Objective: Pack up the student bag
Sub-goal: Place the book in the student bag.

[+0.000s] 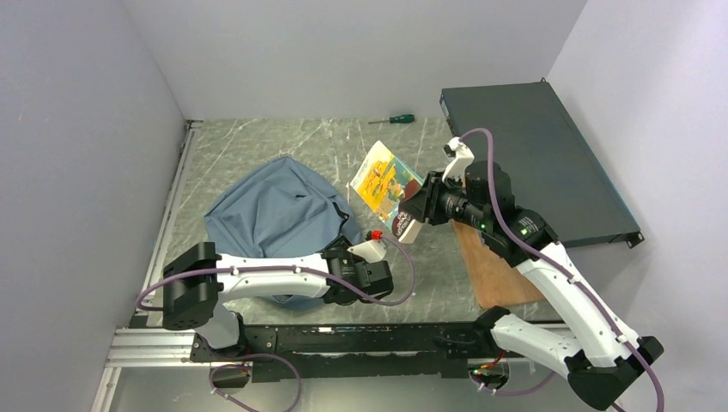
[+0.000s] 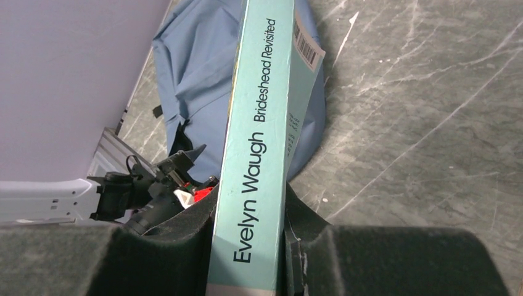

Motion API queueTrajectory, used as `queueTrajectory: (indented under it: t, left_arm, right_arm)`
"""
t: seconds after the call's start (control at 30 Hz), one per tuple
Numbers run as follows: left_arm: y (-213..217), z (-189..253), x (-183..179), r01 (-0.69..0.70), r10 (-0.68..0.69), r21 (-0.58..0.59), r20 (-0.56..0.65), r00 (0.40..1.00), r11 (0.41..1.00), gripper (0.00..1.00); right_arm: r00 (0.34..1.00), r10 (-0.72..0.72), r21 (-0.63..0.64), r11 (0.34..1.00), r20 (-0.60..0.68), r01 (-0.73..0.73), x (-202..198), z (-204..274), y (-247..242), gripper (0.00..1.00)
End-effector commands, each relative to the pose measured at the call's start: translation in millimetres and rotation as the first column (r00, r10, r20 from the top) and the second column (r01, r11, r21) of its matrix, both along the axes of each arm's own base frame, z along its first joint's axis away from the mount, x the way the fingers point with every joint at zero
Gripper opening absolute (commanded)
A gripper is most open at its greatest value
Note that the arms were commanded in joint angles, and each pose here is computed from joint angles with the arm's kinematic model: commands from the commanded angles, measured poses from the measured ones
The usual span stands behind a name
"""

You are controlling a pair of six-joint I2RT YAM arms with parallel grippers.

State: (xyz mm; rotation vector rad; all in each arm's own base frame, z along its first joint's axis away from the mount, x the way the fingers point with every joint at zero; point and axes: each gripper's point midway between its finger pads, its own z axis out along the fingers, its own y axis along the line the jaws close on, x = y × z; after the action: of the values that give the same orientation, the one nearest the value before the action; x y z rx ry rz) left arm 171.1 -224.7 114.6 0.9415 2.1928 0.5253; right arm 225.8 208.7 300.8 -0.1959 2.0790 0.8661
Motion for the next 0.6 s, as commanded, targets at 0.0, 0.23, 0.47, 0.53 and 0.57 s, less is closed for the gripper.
queueTrajectory:
  t: [0.0,0.23,0.47,0.53,0.57]
  left_arm:
    - [6,13,17,-0.010,0.010,-0.008,0.075,0.997,1.000,0.55]
    - [34,63,53,-0.118,0.130,-0.126,0.095,0.987,0.985,0.00]
    - [50,140,77,-0.111,0.188,-0.567,0.080,0.979,0.816,0.00]
    - [48,155,80,-0.059,0.165,-0.635,0.109,0.980,0.771,0.00]
    - [48,159,80,-0.039,0.155,-0.652,0.121,0.981,0.757,0.00]
  right_arm:
    - [0.995,-0.003,0.078,0.997,0.099,-0.004,4,29,3,0.00]
    - [0.999,0.010,-0.037,0.999,0.031,-0.008,6,2,-1,0.00]
    - [0.956,0.267,0.096,0.962,-0.122,-0.256,-20,-3,43,0.00]
    - [0.921,0.338,0.185,0.934,-0.193,-0.304,-31,-5,57,0.00]
    - [0.896,0.387,0.245,0.910,-0.219,-0.334,-38,-3,64,0.00]
